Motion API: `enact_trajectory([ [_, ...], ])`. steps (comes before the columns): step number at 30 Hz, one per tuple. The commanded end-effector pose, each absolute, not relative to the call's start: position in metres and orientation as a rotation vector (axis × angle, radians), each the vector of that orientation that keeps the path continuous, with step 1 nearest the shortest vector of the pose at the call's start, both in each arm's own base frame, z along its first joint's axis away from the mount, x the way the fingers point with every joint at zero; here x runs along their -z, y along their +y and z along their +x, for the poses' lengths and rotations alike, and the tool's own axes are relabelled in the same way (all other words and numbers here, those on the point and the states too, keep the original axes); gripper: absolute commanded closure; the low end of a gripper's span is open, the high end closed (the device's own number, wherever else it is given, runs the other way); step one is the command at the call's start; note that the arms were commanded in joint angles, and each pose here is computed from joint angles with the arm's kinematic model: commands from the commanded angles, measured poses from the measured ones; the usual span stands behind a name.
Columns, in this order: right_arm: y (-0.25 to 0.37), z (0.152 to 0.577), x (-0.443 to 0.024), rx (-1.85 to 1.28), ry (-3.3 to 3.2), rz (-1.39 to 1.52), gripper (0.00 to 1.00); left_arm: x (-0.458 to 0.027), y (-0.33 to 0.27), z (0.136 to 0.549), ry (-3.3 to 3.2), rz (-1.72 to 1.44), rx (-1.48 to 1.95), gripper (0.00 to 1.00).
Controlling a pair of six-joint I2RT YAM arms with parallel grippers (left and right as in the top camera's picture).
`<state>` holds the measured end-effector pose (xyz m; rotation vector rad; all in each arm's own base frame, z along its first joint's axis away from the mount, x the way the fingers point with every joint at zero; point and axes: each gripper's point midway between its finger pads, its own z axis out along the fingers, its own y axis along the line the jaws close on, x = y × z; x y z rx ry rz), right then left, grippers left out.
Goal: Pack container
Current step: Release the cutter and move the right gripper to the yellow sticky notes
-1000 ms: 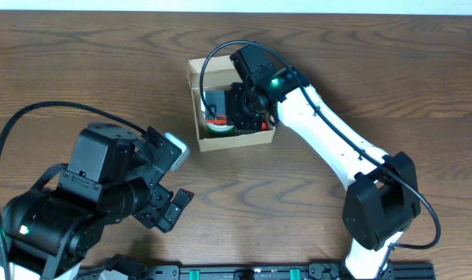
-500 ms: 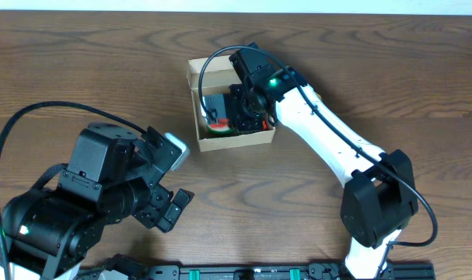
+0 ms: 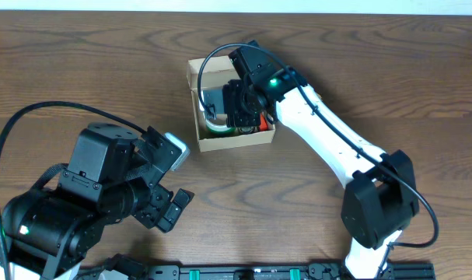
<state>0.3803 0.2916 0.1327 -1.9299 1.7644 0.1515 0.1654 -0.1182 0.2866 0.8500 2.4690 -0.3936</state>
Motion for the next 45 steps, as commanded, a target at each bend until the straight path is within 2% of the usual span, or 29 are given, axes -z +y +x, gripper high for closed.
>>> enact_trajectory([
  [1,0.269,0.401,-0.176,-0.043,1.935,-1.621,0.46,-0.292,-0.121,0.164,2.454,0.851,0.415,0.05],
  [6,0.227,0.430,-0.201,0.006,2.159,-1.170,0.01,-0.292,-0.121,0.164,2.454,0.851,0.415,0.05],
  [10,0.192,0.443,-0.201,0.009,2.253,-1.003,0.01,-0.292,-0.121,0.164,2.454,0.851,0.415,0.05],
  [14,0.143,0.460,-0.198,-0.058,2.409,-0.574,0.01,-0.292,-0.121,0.164,2.454,0.851,0.415,0.05],
  [18,0.101,0.470,-0.191,-0.042,2.465,-0.399,0.01,-0.292,-0.121,0.164,2.454,0.851,0.415,0.05],
  [25,0.058,0.464,-0.150,-0.098,2.648,0.037,0.01,-0.292,-0.121,0.164,2.454,0.851,0.415,0.05],
  [29,0.061,0.463,-0.122,-0.091,2.718,0.020,0.01,-0.292,-0.121,0.164,2.454,0.851,0.415,0.05],
  [34,0.069,0.460,-0.086,-0.092,2.785,-0.280,0.01,-0.292,-0.121,0.164,2.453,0.851,0.415,0.05],
  [38,0.090,0.456,-0.072,-0.235,2.741,-0.628,0.01,-0.292,-0.121,0.164,2.454,0.851,0.415,0.05],
  [45,0.086,0.453,-0.050,-0.192,2.708,-0.898,0.02,-0.292,-0.121,0.164,2.454,0.851,0.415,0.05],
])
